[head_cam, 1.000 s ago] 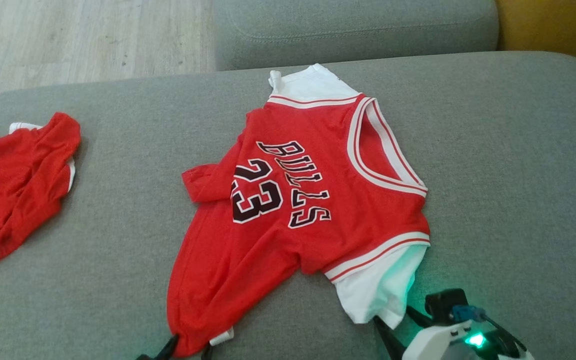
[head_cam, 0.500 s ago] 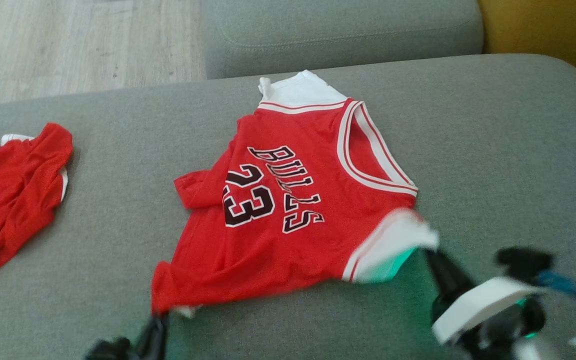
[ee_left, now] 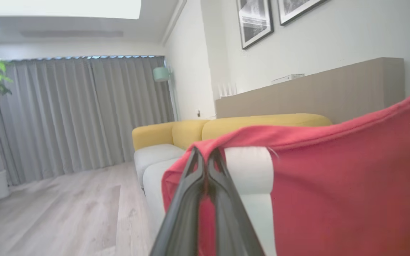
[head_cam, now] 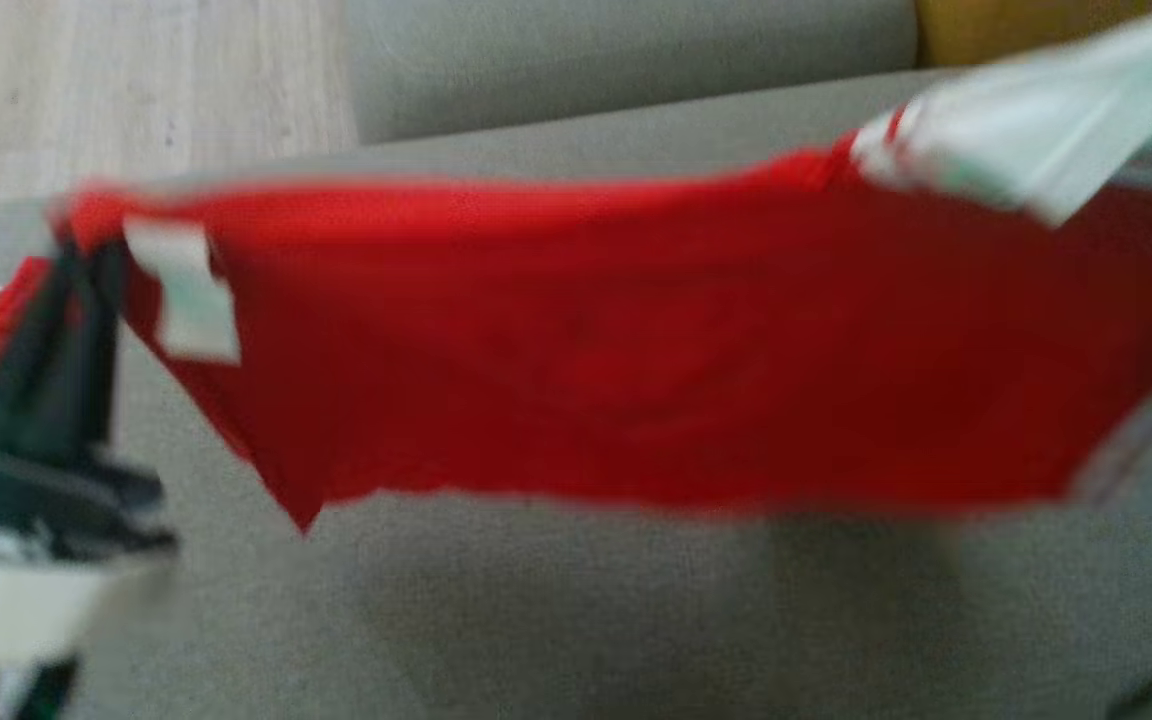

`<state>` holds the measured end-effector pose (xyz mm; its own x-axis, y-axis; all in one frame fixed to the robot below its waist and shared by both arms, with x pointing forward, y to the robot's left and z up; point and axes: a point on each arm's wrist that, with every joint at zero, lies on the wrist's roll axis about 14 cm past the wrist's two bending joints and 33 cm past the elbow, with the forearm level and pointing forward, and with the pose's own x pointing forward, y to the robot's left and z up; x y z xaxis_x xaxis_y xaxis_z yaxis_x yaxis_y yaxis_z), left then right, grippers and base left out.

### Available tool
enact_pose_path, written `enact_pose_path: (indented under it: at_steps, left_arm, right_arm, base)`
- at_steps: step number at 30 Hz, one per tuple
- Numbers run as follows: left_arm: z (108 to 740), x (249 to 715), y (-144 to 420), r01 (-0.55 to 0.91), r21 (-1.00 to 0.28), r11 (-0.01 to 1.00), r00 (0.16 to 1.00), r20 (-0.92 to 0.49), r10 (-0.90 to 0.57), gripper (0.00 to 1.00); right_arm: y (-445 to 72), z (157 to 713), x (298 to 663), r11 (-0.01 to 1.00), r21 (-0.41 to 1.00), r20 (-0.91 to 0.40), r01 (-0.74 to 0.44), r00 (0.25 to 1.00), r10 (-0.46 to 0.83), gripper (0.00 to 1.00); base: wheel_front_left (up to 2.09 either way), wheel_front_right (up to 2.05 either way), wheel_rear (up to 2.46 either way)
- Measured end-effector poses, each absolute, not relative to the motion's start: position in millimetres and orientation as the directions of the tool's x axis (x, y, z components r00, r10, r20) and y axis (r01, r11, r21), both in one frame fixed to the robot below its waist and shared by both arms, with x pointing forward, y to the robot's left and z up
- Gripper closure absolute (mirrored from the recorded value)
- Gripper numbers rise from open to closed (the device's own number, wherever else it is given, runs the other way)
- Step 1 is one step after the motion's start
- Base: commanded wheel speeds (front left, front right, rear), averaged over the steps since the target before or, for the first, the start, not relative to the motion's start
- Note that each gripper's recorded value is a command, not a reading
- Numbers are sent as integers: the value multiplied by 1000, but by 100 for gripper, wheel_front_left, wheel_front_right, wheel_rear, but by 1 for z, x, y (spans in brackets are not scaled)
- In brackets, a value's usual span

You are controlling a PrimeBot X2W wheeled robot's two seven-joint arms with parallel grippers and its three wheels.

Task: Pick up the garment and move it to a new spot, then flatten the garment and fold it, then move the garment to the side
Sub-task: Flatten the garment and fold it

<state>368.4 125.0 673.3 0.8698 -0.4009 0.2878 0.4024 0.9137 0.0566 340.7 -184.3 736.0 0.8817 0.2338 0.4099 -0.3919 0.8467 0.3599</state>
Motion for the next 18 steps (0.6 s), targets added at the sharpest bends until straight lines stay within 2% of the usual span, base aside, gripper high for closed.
enact_pose_path:
  at_steps: [3,8,13,18]
  left_arm:
    - [707,390,115,446,135,885,832,303,-465,100]
    - [708,456,102,498,171,850,829,194,-524,100]
    - [681,544,99,476,202,856,864,72,-498,100]
    - [668,621,106,401,236,885,898,92,-431,100]
  right_arm:
    - [-183,767,364,860,289,416,-421,864,283,100]
    - [-184,766,437,887,266,267,-378,913,309,100]
    - [-175,743,522,919,236,124,-316,948,294,100]
    - [-176,736,594,945,206,124,-253,965,231,100]
  base:
    - [0,0,0]
    - [0,0,0]
    - [0,0,0]
    - [0,0,0]
